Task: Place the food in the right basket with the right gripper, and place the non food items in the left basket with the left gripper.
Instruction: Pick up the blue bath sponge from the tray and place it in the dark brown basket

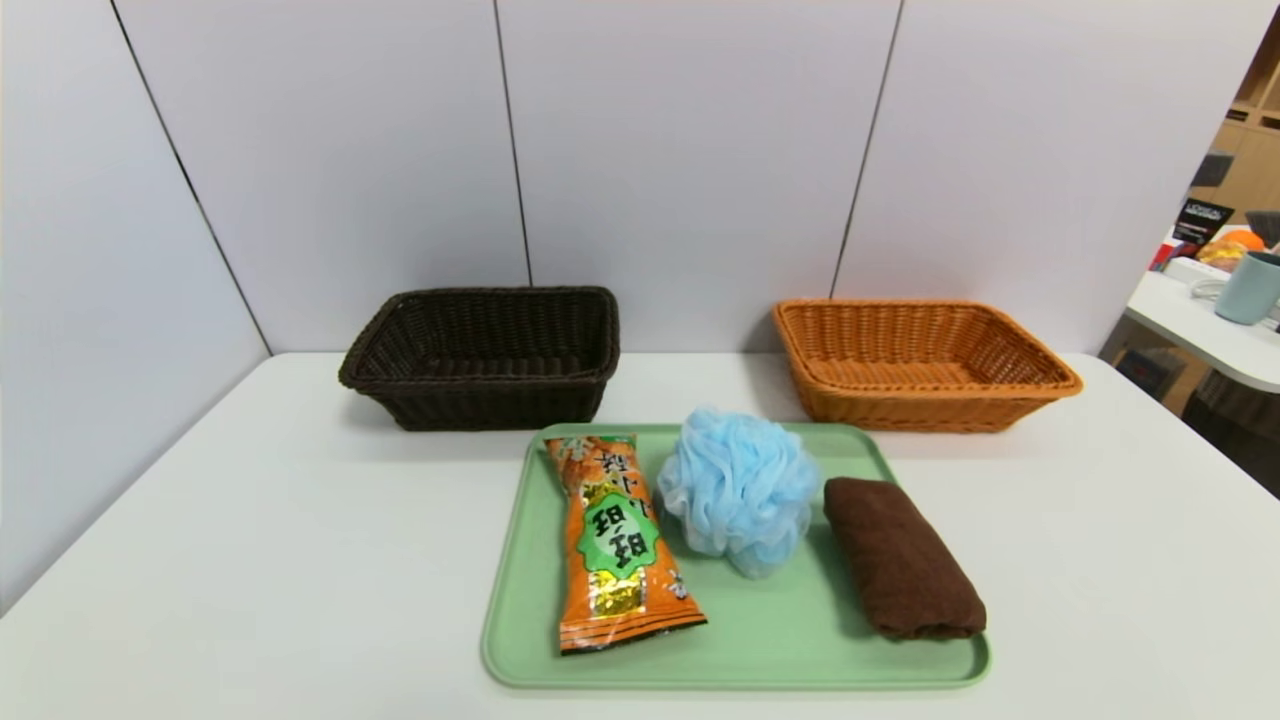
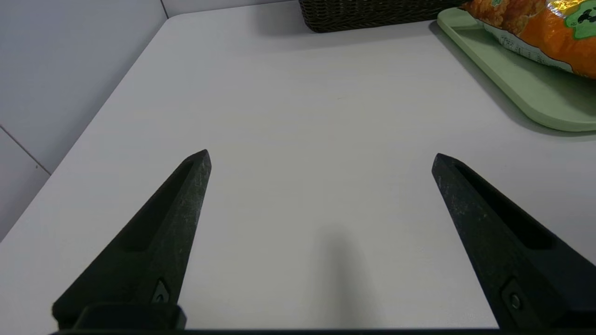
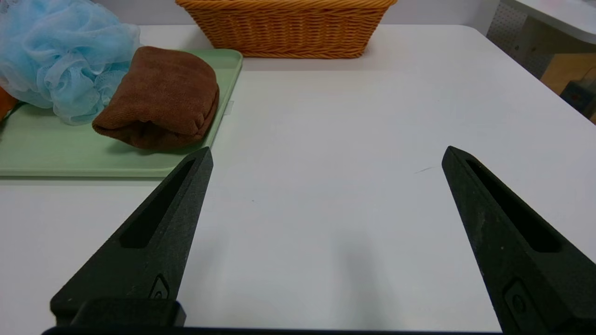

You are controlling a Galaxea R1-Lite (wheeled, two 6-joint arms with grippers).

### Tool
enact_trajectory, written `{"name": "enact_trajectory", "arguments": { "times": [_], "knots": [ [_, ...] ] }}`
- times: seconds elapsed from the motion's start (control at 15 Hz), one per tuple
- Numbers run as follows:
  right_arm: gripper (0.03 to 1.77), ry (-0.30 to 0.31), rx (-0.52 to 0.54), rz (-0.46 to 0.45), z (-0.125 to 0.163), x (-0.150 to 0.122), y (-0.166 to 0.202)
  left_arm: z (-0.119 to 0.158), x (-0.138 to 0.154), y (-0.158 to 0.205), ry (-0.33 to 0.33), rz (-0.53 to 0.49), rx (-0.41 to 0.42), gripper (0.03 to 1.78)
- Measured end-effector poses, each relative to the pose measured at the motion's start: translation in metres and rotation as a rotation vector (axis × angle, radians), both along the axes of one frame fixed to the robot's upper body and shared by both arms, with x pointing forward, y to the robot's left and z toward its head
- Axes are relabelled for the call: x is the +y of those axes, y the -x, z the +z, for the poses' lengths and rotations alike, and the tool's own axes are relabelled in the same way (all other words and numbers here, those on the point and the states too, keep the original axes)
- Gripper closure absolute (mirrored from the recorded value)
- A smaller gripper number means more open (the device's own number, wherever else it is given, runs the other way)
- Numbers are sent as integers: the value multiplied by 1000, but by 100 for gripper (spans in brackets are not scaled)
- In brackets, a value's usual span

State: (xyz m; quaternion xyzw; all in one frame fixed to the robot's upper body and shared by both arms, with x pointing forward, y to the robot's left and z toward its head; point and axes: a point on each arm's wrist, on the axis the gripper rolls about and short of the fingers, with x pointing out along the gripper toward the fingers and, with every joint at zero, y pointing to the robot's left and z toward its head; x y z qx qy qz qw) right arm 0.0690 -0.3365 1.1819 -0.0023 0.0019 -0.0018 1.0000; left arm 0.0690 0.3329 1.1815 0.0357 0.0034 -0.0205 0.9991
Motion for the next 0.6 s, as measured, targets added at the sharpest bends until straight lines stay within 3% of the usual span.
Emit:
{"name": "enact_trajectory", "arguments": {
  "times": [0.47, 0.6],
  "knots": [
    [10, 4, -6, -6, 2, 0, 1, 3, 0, 1, -15, -5, -6, 12],
    [10, 4, -48, 3, 22, 0, 8, 15, 0, 5, -16, -9, -24, 12]
  ]
}}
